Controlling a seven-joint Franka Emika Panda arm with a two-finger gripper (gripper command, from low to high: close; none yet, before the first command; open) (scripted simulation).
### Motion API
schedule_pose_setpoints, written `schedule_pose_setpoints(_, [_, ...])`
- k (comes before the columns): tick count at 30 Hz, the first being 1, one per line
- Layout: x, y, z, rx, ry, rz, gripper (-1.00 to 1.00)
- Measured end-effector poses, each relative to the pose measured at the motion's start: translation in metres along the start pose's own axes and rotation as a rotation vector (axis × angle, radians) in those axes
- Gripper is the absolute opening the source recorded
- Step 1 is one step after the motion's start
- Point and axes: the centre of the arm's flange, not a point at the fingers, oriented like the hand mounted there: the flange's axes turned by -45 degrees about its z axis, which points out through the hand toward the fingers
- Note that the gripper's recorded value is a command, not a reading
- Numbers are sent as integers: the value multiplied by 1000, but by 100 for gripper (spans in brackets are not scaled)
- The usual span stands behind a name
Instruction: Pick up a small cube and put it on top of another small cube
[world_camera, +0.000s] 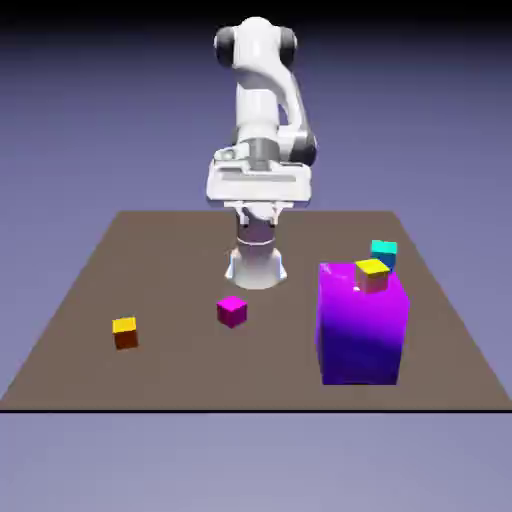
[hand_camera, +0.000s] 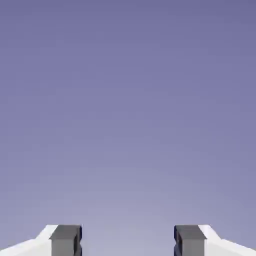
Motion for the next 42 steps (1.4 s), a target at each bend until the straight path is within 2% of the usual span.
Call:
schedule_pose_setpoints(13, [-116, 90, 133, 16, -819, 413, 0])
schedule_pose_setpoints(20, [-197, 123, 165, 59, -1229, 656, 0])
schedule_pose_setpoints(27, [-272, 145, 174, 132, -1601, 914, 0])
schedule_pose_setpoints(31, [-316, 119, 189, 133, -1600, 914, 0])
schedule_pose_setpoints(32, [-325, 114, 191, 132, -1601, 914, -100])
schedule_pose_setpoints(34, [-325, 114, 191, 134, -1600, 916, -100])
schedule_pose_setpoints(38, [-263, 148, 174, 146, -1574, 913, -100])
schedule_pose_setpoints(42, [-191, 115, 183, 160, -1503, 977, -100])
